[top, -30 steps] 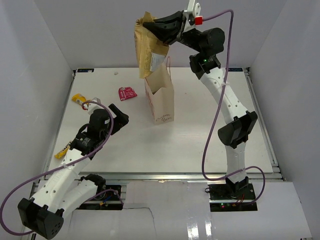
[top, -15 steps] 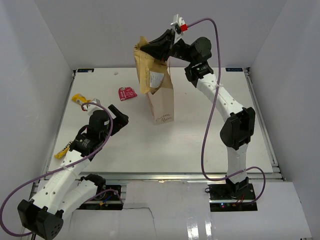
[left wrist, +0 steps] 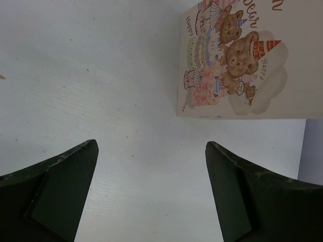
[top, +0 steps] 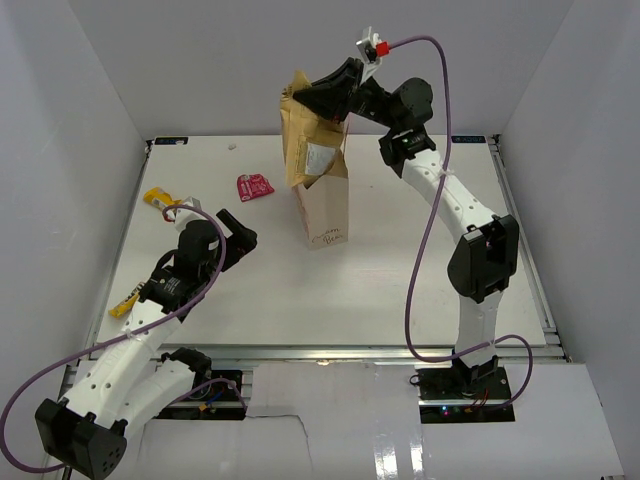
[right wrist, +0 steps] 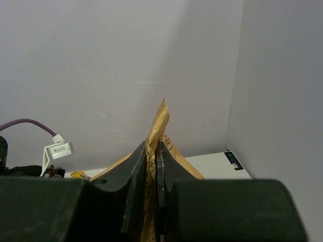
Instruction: Place the snacks into the paper bag
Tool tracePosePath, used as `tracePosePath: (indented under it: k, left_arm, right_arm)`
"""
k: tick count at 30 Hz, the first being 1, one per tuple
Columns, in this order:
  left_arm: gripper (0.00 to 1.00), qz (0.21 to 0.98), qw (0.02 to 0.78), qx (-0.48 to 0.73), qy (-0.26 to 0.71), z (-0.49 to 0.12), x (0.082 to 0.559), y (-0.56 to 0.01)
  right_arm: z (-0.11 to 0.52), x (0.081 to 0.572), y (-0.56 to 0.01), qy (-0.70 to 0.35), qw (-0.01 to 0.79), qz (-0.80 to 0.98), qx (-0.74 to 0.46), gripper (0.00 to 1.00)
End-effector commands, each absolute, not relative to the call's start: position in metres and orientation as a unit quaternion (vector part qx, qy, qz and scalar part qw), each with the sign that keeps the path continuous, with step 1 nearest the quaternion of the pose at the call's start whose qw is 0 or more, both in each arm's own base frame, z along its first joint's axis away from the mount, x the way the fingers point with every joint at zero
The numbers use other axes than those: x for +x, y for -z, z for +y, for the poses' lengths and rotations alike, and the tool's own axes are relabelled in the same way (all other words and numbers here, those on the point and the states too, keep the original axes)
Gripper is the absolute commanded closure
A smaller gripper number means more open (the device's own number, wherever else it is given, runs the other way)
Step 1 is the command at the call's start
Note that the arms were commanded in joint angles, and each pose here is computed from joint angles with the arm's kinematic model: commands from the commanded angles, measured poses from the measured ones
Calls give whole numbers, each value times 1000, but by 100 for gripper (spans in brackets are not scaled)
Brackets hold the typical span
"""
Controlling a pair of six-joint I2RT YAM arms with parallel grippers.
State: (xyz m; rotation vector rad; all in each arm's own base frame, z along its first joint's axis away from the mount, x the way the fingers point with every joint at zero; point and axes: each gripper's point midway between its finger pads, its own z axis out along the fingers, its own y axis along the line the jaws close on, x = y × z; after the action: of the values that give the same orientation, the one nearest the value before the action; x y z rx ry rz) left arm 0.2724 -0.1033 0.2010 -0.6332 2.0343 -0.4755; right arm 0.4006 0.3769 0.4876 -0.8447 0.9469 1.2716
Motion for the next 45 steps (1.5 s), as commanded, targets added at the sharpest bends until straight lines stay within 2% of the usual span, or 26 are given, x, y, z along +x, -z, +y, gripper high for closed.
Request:
tracePosePath:
  k: [1, 9, 15, 18, 22, 23, 24, 27, 29, 31, 32, 33, 35, 37, 38, 45]
  left_arm:
    - [2, 822, 467, -260, 198, -103, 275, -203]
    - [2, 825, 464, -255, 198, -106, 278, -202]
    - [2, 827, 465, -248, 197, -109, 284, -201]
    - [2, 828, 469, -242, 190, -113, 298, -201]
    - [2, 845, 440, -260, 159, -106, 327, -183]
    - [2, 852, 421, -263, 169, -108, 333, -177]
    - [2, 859, 396, -286, 156, -95, 347, -157]
    - [2, 870, 352, -303, 167, -91, 376, -127]
    - [2, 863, 359, -306, 180, -82, 407, -129]
    - [2, 872, 319, -314, 199, -81, 430, -101]
    - [3, 864, 332, -312, 213, -81, 452, -114]
    - [4, 871, 311, -317, 211, -78, 464, -93]
    - [5, 866, 337, -302, 211, -76, 500, -109]
    - [5, 876, 325, -297, 196, -74, 518, -88]
    - [5, 870, 346, -289, 199, -72, 538, -104]
    - [8, 884, 353, -266, 153, -62, 585, -83]
  right_arm:
    - [362, 381, -528, -555, 656, 373, -352, 83]
    - [364, 387, -518, -556, 647, 390, -346, 54]
    - [358, 383, -535, -540, 661, 378, -359, 51]
    - [346, 377, -548, -513, 671, 366, -391, 51]
    - [312, 393, -533, -480, 658, 435, -384, 49]
    - [305, 400, -514, -471, 647, 461, -383, 48]
    - [296, 411, -489, -444, 635, 497, -391, 41]
    - [256, 430, -432, -370, 618, 560, -410, 36]
    - [222, 429, -386, -342, 578, 628, -394, 35]
    - [193, 421, -324, -305, 536, 678, -400, 32]
    - [185, 415, -305, -294, 523, 690, -405, 32]
    - [171, 401, -270, -275, 497, 713, -411, 30]
    - [162, 386, -242, -267, 476, 729, -413, 30]
    - [154, 362, -213, -266, 453, 743, -414, 30]
    - [152, 354, -205, -269, 445, 747, -414, 30]
    - [149, 320, -164, -297, 391, 772, -403, 30]
